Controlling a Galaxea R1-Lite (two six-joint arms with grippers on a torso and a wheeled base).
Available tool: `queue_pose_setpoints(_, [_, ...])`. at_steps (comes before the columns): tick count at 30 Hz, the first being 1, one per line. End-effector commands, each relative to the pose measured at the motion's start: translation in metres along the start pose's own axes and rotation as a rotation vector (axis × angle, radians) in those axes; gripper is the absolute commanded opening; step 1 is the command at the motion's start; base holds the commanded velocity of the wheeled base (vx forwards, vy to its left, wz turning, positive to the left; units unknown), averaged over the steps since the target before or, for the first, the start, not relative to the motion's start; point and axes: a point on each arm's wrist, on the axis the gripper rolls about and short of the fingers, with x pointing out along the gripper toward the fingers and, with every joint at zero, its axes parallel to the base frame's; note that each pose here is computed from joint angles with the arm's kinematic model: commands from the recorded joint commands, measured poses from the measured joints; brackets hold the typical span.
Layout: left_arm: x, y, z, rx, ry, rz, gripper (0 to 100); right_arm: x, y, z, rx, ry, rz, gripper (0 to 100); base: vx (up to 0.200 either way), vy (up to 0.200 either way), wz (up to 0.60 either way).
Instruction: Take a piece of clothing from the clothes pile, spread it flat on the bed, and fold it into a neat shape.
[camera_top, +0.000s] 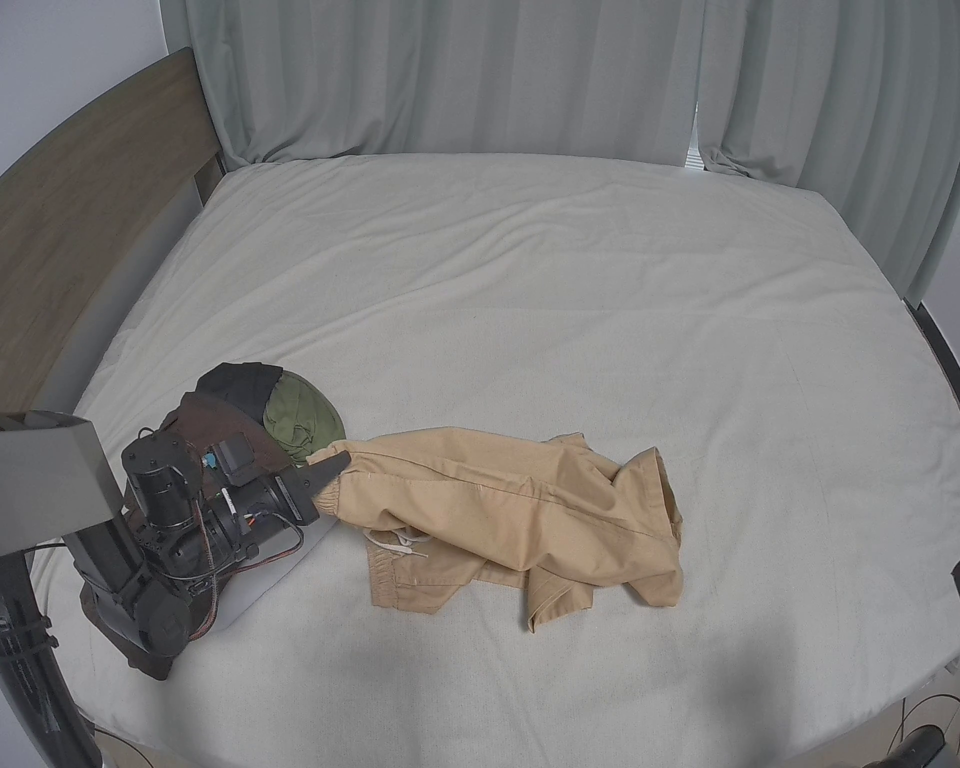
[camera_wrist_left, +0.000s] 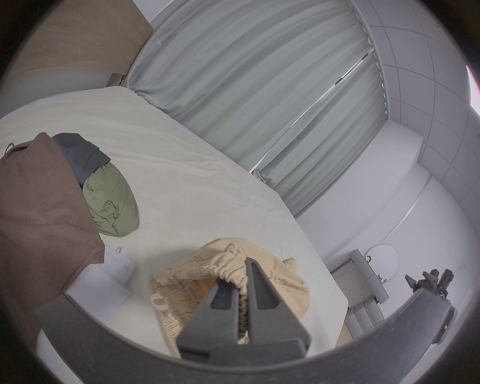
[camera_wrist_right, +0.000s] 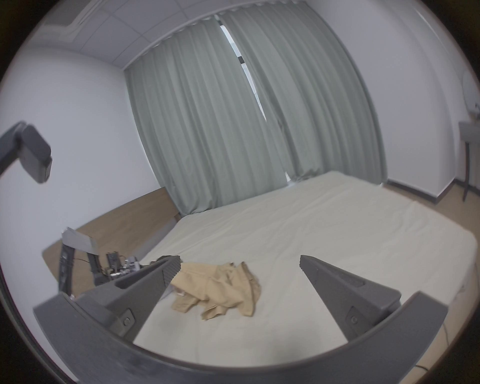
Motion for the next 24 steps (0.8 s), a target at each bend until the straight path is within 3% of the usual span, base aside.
queue_pose_setpoints(1, [-0.001,-0.002,0.003,0.005,-0.011,-0.006,0,0.028,0.002,0.01,0.046,0.136,0.064,100,0.0,0.0,0.0])
queue_pose_setpoints(5, [-0.001,-0.002,0.003,0.005,-0.01,-0.007,0,0.037,0.003,0.012,0.047,0.16,0.092,100,0.0,0.0,0.0])
queue_pose_setpoints(10, [-0.002,-0.002,0.003,0.006,-0.011,-0.004,0,0.069,0.01,0.017,0.035,0.305,0.186,100,0.0,0.0,0.0])
queue_pose_setpoints(24, [-0.006,-0.008,0.009,0.016,-0.027,-0.019,0,0.149,0.026,0.04,0.046,0.392,0.338,100,0.0,0.0,0.0])
